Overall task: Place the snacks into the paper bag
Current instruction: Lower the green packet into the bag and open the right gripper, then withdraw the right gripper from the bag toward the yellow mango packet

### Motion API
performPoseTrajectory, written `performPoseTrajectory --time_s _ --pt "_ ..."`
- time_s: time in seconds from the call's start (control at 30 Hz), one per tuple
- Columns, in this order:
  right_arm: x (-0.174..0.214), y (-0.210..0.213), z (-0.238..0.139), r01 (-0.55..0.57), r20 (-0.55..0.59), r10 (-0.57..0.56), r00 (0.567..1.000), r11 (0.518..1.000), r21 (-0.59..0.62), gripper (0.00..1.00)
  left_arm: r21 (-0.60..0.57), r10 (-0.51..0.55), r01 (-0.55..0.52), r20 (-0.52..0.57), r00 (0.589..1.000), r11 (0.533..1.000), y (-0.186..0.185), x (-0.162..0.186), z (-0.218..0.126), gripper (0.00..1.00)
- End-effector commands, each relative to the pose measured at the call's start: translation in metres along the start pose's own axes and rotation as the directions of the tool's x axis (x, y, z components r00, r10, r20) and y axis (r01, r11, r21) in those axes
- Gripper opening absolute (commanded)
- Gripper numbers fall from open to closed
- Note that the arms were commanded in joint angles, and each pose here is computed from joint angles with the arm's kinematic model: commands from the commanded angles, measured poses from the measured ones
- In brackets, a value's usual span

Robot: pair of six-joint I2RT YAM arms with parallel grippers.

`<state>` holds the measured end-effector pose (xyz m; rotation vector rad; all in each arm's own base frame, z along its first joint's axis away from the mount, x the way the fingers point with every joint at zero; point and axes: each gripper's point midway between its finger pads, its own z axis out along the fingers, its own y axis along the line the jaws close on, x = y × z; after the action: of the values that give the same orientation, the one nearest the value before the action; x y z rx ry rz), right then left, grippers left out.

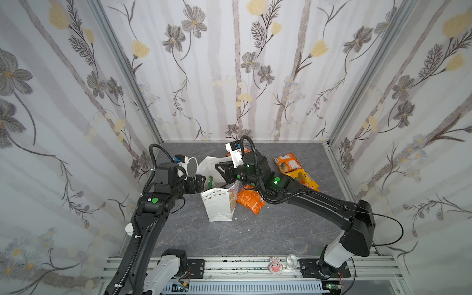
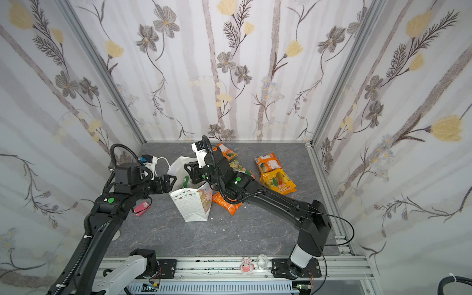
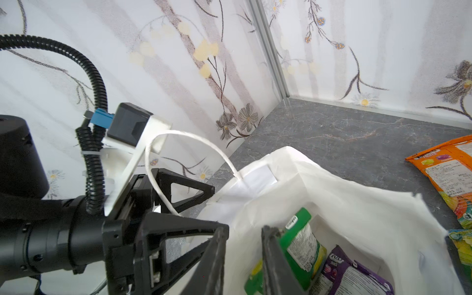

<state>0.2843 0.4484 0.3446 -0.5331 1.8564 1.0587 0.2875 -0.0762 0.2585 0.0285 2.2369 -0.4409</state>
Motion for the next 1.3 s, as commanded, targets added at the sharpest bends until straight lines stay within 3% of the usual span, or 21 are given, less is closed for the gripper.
performPoseTrajectory --time_s 0.0,0.27,0.47,1.03,1.27 --pt "-0.01 0.012 -0.001 0.028 0.027 -0.027 0.999 0.999 -0.033 0.25 0.002 0.001 -0.001 0.016 1.0 1.0 -0.001 -0.005 0.0 0.87" --pt "-0.013 0.026 -0.005 0.067 0.021 -0.066 0.998 0.997 -0.047 0.25 -0.003 0.001 -0.001 0.013 1.0 1.0 0.0 -0.005 0.002 0.87" --pt "-0.03 0.036 -0.036 0.121 0.071 -0.12 0.99 0.993 -0.011 0.25 -0.011 0.009 -0.009 0.02 1.0 1.0 0.001 -0.008 0.0 0.87" --pt "-0.005 -0.003 -0.105 0.11 0.122 -0.121 0.985 0.99 0.092 0.27 -0.051 0.026 -0.022 0.084 0.996 0.998 0.004 -0.019 -0.012 0.87" --pt "0.018 -0.047 -0.133 0.052 0.107 -0.076 0.991 0.976 0.213 0.28 -0.049 0.025 -0.021 0.084 0.996 0.999 0.004 -0.019 -0.013 0.88"
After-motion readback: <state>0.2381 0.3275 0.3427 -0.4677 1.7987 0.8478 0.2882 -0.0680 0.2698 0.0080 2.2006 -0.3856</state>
